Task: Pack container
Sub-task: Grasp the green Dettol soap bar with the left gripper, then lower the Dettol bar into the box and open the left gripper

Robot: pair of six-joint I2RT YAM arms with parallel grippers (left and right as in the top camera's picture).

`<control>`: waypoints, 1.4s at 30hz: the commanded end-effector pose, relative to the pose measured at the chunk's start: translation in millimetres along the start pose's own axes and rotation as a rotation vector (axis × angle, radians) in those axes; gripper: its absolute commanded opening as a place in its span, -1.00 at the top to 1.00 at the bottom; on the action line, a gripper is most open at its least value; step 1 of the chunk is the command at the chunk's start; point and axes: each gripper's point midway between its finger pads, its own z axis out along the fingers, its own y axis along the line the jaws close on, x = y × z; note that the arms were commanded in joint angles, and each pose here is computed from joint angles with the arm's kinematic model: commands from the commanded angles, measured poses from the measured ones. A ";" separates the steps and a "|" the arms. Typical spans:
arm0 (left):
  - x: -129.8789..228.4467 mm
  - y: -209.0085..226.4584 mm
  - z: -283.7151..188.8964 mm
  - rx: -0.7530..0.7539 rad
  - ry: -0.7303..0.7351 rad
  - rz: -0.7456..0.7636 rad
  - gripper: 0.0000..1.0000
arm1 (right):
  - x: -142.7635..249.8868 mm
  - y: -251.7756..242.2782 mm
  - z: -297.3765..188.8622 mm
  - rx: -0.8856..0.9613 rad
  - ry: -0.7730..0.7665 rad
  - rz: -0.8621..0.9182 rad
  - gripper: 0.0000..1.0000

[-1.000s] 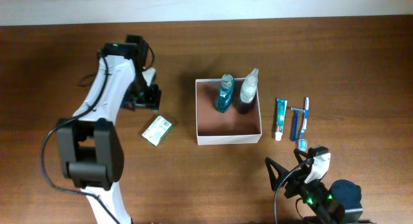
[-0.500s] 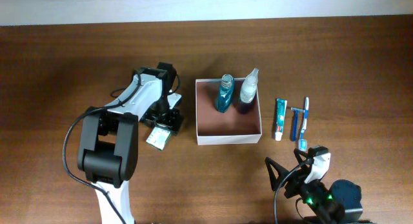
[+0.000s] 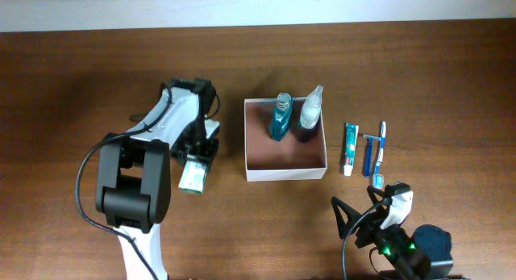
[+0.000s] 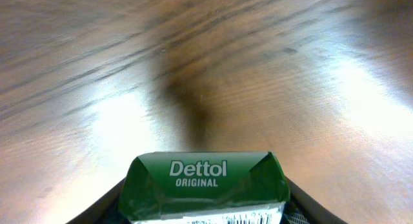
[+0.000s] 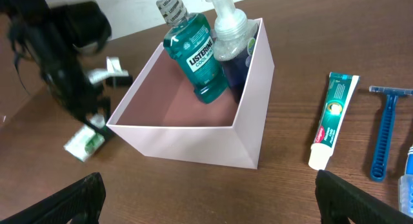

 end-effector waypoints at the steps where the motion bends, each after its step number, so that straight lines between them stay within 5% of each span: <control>1: -29.5 1.7 -81.8 0.003 -0.178 -0.016 0.12 | -8.1 1.1 -3.4 0.008 -0.023 0.001 -0.98; 8: -46.7 -52.1 -202.7 0.185 -0.479 0.063 0.02 | -8.1 1.1 -3.4 0.008 -0.023 0.001 -0.97; 19: -77.5 -136.6 -167.5 0.175 -0.499 0.012 -0.02 | -8.1 1.0 -3.4 0.008 -0.023 0.001 -0.97; 28: -99.7 -128.2 -149.1 0.059 -0.562 -0.021 -0.29 | -8.1 1.1 -3.4 0.008 -0.023 0.001 -0.97; 29: -101.6 -125.9 -150.2 0.051 -0.572 -0.026 -0.41 | -8.1 1.1 -3.4 0.008 -0.023 0.001 -0.97; 31: -103.7 -123.1 -155.2 0.054 -0.587 -0.032 -0.99 | -8.1 1.1 -3.4 0.008 -0.023 0.001 -0.98; 42: -66.6 -46.5 -242.9 0.044 -0.651 -0.181 -0.99 | -8.1 1.1 -3.4 0.008 -0.023 0.001 -0.97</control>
